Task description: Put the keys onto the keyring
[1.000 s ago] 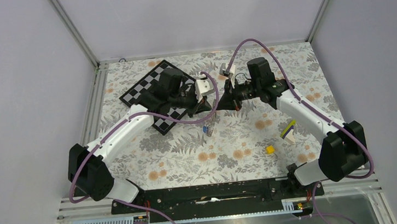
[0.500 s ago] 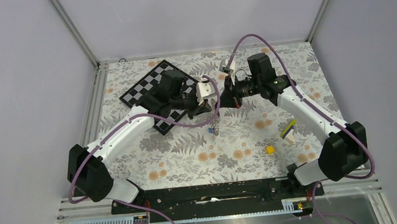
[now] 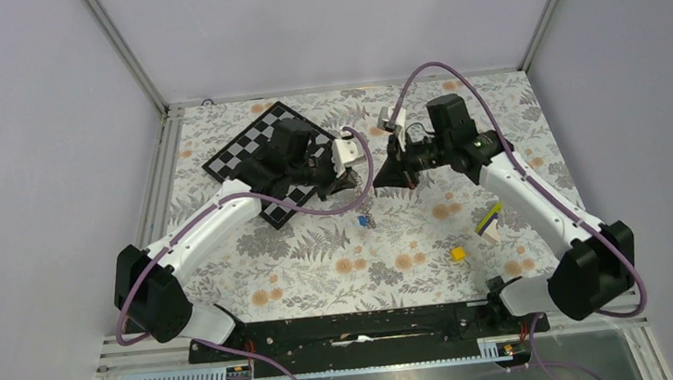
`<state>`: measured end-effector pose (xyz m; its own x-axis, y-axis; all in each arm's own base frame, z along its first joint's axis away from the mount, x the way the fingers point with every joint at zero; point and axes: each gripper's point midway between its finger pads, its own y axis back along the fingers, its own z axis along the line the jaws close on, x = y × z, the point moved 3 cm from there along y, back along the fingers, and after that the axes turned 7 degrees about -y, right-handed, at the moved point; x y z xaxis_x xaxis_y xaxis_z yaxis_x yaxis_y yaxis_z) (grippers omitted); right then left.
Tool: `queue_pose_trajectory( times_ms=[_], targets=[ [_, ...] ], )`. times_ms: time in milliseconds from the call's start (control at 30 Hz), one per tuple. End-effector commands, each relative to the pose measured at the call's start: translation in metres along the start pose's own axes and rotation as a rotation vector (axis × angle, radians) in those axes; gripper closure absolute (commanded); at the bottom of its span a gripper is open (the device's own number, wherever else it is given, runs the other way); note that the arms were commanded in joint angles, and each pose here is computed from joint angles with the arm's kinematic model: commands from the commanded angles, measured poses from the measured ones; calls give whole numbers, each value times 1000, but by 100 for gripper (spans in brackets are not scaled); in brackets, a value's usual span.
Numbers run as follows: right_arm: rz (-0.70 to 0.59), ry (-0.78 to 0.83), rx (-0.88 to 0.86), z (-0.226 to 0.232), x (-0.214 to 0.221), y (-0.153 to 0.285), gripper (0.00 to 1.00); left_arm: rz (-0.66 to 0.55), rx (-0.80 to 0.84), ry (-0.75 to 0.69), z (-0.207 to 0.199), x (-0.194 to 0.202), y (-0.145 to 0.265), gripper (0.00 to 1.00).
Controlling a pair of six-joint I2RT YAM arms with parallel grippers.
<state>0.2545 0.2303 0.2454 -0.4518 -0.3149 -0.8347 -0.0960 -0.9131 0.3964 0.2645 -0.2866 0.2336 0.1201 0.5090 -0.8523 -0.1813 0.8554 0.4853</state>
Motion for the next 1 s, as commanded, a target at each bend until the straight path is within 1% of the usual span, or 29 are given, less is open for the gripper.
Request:
queue_pose_trajectory(
  times_ms=[0,233,367,567,967],
  targets=[
    [-8,112,55,6,5,15,100,-108,-52,-65,13,-40,26,100],
    [-1,131,-68,12,19,5,100,-177,90,-87,-6,-53,27,100],
    [-21,128,-68,7,16,-2,100,-207,141,-62,-11,-58,24,100],
    [-65,108,-65,9,12,-5,100,-209,124,-24,-11,-55,19,100],
    [-97,93,-136,23,9,-3,100,-183,74,-22,-8,-45,12,100]
  ],
)
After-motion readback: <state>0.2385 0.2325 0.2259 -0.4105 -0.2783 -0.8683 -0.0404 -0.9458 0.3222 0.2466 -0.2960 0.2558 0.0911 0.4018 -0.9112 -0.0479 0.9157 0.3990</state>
